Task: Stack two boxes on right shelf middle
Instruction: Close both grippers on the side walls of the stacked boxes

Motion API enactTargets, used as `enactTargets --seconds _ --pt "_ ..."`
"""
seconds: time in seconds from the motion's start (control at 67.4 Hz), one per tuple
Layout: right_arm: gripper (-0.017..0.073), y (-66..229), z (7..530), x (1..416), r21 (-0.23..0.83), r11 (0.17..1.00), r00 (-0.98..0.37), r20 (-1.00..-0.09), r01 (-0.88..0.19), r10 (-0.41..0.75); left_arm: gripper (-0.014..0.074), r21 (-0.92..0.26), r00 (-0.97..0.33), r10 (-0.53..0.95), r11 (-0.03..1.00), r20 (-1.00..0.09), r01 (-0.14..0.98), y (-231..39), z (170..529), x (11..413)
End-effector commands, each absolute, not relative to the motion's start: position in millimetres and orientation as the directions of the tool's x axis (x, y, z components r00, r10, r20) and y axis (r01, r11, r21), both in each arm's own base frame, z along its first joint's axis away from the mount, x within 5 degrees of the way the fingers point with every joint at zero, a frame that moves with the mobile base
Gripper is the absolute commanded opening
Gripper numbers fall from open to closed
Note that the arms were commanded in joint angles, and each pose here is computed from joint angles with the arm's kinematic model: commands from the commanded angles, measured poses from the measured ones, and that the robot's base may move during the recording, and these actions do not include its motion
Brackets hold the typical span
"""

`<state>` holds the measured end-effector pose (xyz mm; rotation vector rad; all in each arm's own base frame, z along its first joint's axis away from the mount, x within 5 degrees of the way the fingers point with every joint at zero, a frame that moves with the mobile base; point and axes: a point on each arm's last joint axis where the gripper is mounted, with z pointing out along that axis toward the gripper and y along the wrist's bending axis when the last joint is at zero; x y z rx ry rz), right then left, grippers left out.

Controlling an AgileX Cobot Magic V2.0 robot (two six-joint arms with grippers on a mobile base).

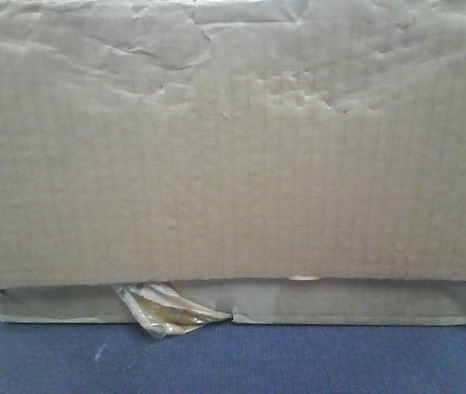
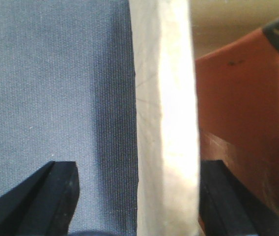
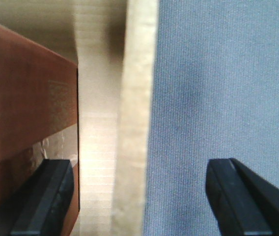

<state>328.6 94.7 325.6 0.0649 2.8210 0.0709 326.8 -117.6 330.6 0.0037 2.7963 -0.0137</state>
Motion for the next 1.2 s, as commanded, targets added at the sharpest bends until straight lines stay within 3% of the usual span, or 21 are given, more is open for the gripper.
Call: enactTargets --seconds 0.0,0.208,0.668,0.816,0.979,1.024,1.187 --pt "0.0431 93 321 333 0.047 0.998 -0.950 -0.308 0.043 0.056 0.0382 -0.016 -0.941 -0.002 1.000 -0.337 0.004 -118 330 330" --pt "0.0431 92 326 328 0.046 0.998 -0.950 -0.306 0.044 0.057 0.0309 -0.034 -0.924 -0.009 0.999 -0.382 0.005 -119 344 333" --pt "0.0424 91 333 324 0.064 0.997 -0.945 -0.320 0.044 0.062 0.0308 -0.031 -0.923 -0.008 1.000 -0.384 0.005 -119 344 335" --pt "0.0293 92 333 324 0.073 0.996 -0.946 -0.317 0.044 0.065 0.0308 -0.033 -0.925 -0.008 0.999 -0.379 0.005 -120 343 335" --pt "-0.0041 92 333 324 0.074 0.996 -0.946 -0.316 0.044 0.066 0.0277 -0.040 -0.926 -0.011 0.999 -0.377 0.005 -120 343 334" --pt "-0.0159 92 333 324 0.074 0.996 -0.946 -0.316 0.044 0.066 0.0225 -0.042 -0.927 -0.011 0.999 -0.375 0.005 -121 342 334" --pt "-0.0158 92 333 324 0.074 0.996 -0.946 -0.316 0.044 0.066 -0.0073 -0.049 -0.934 -0.014 0.999 -0.356 0.004 -121 338 333"
